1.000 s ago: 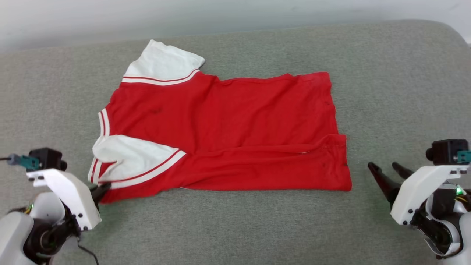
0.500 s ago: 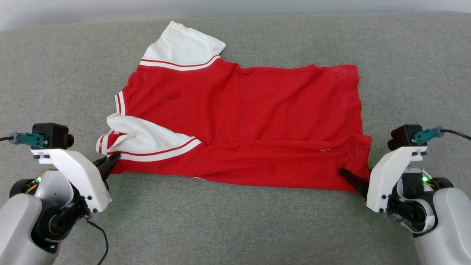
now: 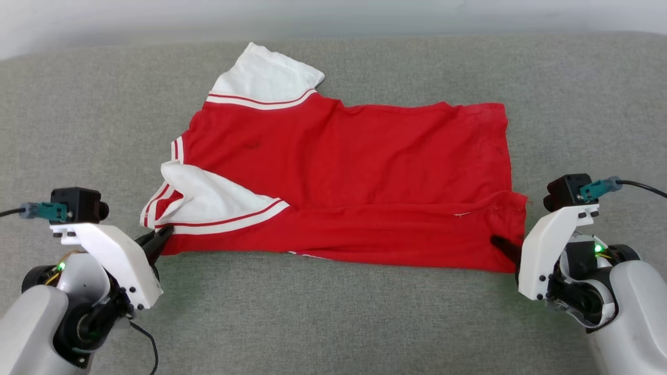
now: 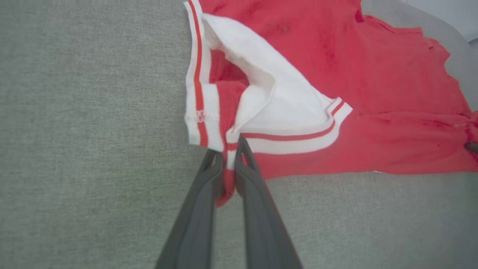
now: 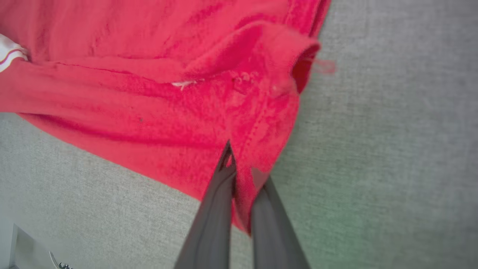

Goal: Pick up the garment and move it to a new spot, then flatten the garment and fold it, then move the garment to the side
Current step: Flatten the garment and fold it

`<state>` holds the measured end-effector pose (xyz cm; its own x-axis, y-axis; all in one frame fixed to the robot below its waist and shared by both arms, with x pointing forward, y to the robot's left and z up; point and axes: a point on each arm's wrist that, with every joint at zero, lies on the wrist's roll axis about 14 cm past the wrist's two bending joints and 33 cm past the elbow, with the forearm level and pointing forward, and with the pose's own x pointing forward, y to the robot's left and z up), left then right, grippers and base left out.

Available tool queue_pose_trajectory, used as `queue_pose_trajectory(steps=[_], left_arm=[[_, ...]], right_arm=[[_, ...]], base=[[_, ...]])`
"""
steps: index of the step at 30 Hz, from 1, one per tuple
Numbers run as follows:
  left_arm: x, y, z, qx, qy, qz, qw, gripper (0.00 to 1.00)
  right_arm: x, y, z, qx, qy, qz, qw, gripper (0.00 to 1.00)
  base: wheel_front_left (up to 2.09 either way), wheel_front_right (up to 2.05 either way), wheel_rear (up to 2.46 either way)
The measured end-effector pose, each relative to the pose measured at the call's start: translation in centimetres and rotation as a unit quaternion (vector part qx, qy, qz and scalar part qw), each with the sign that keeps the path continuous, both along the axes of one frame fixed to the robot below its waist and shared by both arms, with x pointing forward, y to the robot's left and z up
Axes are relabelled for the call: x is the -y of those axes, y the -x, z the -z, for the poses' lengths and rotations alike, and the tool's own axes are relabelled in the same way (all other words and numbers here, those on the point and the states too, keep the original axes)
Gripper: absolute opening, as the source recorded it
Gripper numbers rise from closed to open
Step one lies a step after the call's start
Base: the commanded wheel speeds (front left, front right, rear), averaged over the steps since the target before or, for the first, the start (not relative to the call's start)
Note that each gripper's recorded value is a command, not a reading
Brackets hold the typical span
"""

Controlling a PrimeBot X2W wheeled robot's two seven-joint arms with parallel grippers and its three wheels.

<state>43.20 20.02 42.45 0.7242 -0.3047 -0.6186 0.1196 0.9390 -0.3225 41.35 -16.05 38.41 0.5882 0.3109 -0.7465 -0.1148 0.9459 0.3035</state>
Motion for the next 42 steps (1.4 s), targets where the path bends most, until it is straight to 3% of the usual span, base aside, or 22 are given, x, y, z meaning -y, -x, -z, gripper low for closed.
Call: queue_pose_trajectory(steps=[7,16,26,27,28,29,30,37,42], left_arm=[[0.0,1.7,-1.2,0.028,0.003,-0.015,0.999,0.00],[-0.4,6.4,-2.0,0.033,0.014,-0.048,0.998,0.00],[-1.0,11.6,0.2,-0.014,0.041,-0.097,0.994,0.00],[-0.6,11.7,0.4,-0.016,0.049,-0.099,0.994,0.30],[-0.3,11.8,0.7,-0.021,0.053,-0.100,0.993,0.68],[-0.1,12.0,1.2,-0.026,0.055,-0.101,0.993,1.00],[0.1,11.9,1.3,-0.025,0.061,-0.105,0.992,1.00],[-0.2,9.9,1.1,0.008,0.068,-0.120,0.990,1.00],[-1.3,7.1,-1.7,0.083,0.043,-0.131,0.987,1.00]], right_arm=[[0.5,0.3,-2.7,0.043,0.009,-0.002,0.999,0.00],[0.4,3.5,-4.6,0.060,0.012,-0.011,0.998,0.00],[0.8,7.9,-2.8,0.016,0.028,-0.018,0.999,0.00],[0.9,8.2,-2.4,0.012,0.034,-0.019,0.999,0.00],[1.0,8.3,-2.1,0.012,0.038,-0.018,0.999,0.03],[1.0,8.4,-1.9,0.013,0.038,-0.016,0.999,0.47],[1.0,8.5,-1.6,0.012,0.037,-0.015,0.999,1.00],[0.6,7.6,-2.6,0.080,0.018,0.008,0.997,1.00],[1.6,5.7,-6.7,0.200,0.021,0.040,0.979,1.00]], base=[[0.00,0.00,0.00],[0.00,0.00,0.00],[0.00,0.00,0.00],[0.00,0.00,0.00],[0.00,0.00,0.00],[0.00,0.00,0.00],[0.00,0.00,0.00],[0.00,0.00,0.00],[0.00,0.00,0.00]])
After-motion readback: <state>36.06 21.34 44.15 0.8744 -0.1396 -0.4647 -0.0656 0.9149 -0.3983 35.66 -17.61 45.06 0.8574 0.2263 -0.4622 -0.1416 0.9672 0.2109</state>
